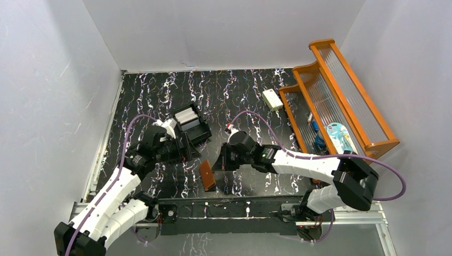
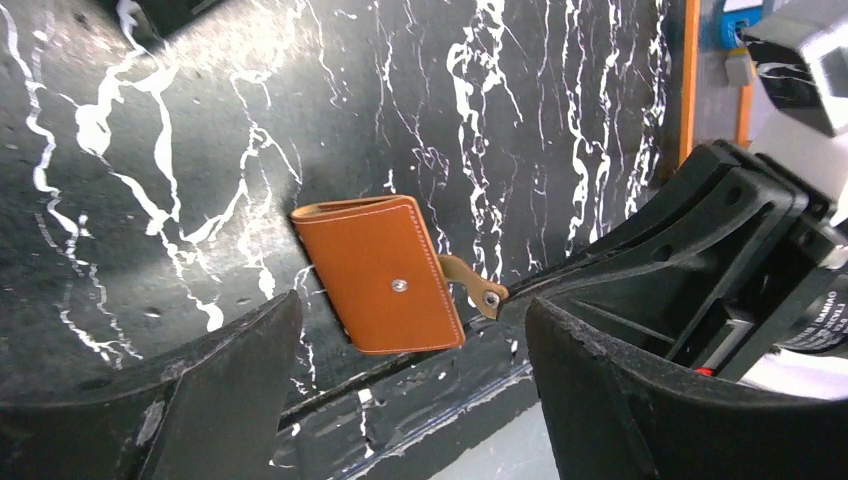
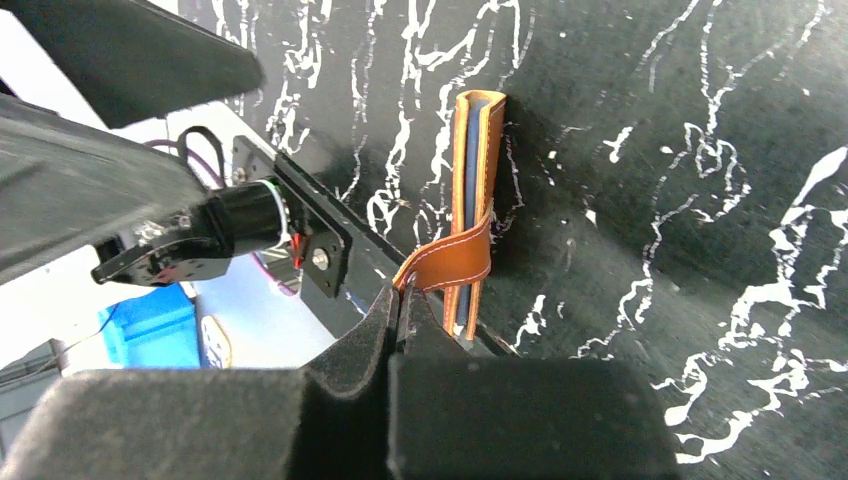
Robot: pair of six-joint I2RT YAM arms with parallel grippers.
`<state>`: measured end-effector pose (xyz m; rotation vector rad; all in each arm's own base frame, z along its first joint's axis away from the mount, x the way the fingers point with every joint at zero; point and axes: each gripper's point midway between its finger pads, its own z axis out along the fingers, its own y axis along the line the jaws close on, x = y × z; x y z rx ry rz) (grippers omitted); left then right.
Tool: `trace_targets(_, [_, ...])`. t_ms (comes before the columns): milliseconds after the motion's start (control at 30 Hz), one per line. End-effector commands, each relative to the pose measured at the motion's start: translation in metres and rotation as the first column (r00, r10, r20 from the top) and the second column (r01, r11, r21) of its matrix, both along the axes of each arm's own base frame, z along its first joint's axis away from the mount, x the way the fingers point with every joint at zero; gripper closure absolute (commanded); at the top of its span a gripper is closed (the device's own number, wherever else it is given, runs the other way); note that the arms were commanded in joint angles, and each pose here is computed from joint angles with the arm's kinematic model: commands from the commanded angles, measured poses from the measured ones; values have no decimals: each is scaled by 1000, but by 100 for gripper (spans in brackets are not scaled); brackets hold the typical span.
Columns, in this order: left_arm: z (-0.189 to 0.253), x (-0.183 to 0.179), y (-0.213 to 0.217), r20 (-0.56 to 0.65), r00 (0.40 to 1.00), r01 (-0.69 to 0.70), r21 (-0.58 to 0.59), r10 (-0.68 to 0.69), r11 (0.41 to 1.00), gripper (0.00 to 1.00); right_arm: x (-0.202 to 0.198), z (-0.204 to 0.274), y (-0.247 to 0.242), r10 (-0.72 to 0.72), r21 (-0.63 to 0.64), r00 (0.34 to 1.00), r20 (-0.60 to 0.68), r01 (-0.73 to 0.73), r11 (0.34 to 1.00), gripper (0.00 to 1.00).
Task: Put the credit cards into the card holder
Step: Open the card holder at the center of the board.
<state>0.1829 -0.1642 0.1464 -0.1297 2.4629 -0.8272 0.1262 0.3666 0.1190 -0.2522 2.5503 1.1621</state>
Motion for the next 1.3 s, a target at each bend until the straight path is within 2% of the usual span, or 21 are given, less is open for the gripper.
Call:
trace_targets(0, [1, -13, -16, -41, 998, 36, -122, -41, 992, 20, 2, 36, 23, 13, 141, 1000, 23, -17, 990, 100])
trace_targets(200, [-12, -21, -15, -93, 995, 21, -130, -33, 991, 20, 1, 43, 32, 25, 192, 1000, 4, -26, 981, 100])
trace_targets(533, [-38, -27, -10, -198, 980, -27, -90, 9, 996, 32, 3, 34, 15, -31, 151, 999, 11, 29, 988, 100])
trace_targets(767, [-42, -21, -19, -176, 984, -5, -136, -19, 991, 34, 3, 33, 10, -45, 144, 999, 17, 42, 989, 100])
trace_targets(1000, [-58, -24, -26, -215, 975, 22, -159, -56, 987, 35, 2, 33, 9, -43, 144, 999, 17, 40, 989, 100])
trace_targets(1167, [-63, -22, -25, -212, 976, 13, -151, -45, 988, 42, 3, 27, 5, -54, 129, 998, 18, 51, 990, 100])
trace_targets(1267, [-67, -23, -24, -224, 974, 10, -144, -43, 990, 44, 2, 25, 3, -55, 124, 998, 16, 53, 991, 100])
